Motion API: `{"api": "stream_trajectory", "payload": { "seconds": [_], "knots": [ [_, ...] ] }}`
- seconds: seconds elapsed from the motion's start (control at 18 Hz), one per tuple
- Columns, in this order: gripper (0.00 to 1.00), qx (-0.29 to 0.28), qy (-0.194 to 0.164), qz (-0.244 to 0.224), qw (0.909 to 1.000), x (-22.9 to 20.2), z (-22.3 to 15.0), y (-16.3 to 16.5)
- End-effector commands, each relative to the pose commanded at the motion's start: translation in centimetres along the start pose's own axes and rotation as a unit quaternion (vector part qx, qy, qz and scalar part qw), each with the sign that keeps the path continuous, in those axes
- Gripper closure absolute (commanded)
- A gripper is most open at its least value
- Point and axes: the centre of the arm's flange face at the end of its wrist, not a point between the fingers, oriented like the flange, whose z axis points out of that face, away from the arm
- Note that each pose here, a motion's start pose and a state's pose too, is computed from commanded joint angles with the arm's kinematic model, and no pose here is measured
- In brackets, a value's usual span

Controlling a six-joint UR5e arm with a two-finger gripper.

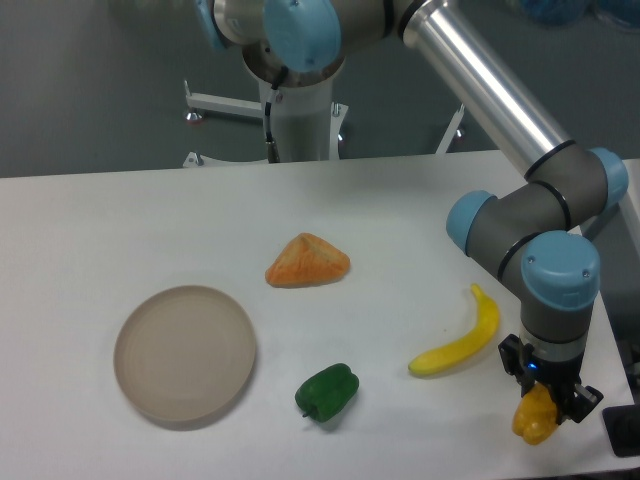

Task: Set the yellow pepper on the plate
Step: 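Lift the held yellow pepper and carry it toward the beige plate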

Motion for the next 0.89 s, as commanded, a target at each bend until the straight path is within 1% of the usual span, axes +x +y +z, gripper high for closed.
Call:
{"api": "stream_trajectory", "payload": {
  "seconds": [0.17, 0.33, 0.5, 0.61, 0.67, 0.72, 0.89],
  "knots": [
    [0.41, 0.001, -0.001, 0.001, 1.0, 0.1, -0.3, -0.2],
    [0.41, 0.001, 0.001, -0.006, 1.0, 0.7, -1.7, -0.8],
    [0.4, 0.002, 0.012, -0.008, 0.9999, 2.0, -2.7, -1.0],
    [0.4, 0.0, 0.023, -0.018, 0.9996, 3.4, -3.6, -0.8],
    [0.4, 0.0, 0.025, -0.026, 0.9994, 4.1, -4.6, -1.2],
    [0.4, 0.002, 0.028, -0.027, 0.9993, 5.3, -5.3, -2.6],
    [0.4, -0.001, 0.042, -0.047, 0.998, 9.0, -7.9, -4.8]
  ]
}}
